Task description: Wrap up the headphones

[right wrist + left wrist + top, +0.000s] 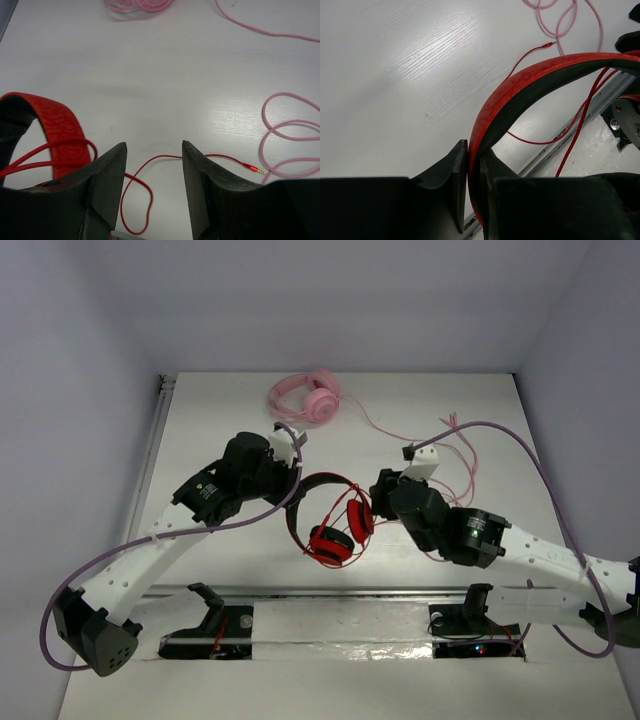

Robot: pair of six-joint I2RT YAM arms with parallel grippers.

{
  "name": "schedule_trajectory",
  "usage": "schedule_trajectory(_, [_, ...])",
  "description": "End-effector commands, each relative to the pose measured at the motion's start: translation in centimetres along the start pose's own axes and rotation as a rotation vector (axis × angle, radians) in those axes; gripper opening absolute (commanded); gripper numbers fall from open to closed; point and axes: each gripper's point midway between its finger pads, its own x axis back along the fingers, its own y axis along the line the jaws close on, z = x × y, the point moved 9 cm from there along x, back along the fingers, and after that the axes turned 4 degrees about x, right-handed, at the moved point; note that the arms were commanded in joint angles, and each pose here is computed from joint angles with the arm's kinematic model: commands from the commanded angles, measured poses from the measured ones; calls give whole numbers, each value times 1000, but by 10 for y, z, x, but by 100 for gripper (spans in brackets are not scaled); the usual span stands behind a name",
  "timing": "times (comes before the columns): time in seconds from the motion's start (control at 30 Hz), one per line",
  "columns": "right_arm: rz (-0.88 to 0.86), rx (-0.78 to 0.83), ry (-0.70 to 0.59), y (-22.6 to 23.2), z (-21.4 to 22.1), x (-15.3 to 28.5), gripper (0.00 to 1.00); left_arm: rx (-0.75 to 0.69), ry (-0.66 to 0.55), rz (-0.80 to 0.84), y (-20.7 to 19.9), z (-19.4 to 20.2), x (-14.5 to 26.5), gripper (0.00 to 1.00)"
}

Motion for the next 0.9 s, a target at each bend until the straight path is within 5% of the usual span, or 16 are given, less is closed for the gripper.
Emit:
schedule_trajectory(0.0, [-17, -80, -38, 1, 0, -3, 54, -23, -185, 110, -20, -37, 27, 0])
schedule_trajectory(0.47, [-402, -230, -114, 12, 26, 0, 58, 9, -265, 69, -26, -66, 45, 0])
schedule_trajectory(0.73, [-483, -235, -134, 13, 51, -16, 66, 15, -294, 109, -32, -76, 55, 0])
schedule_trajectory(0.87, [-574, -258, -176, 13, 55, -11, 62, 21, -305, 105, -34, -80, 57, 0])
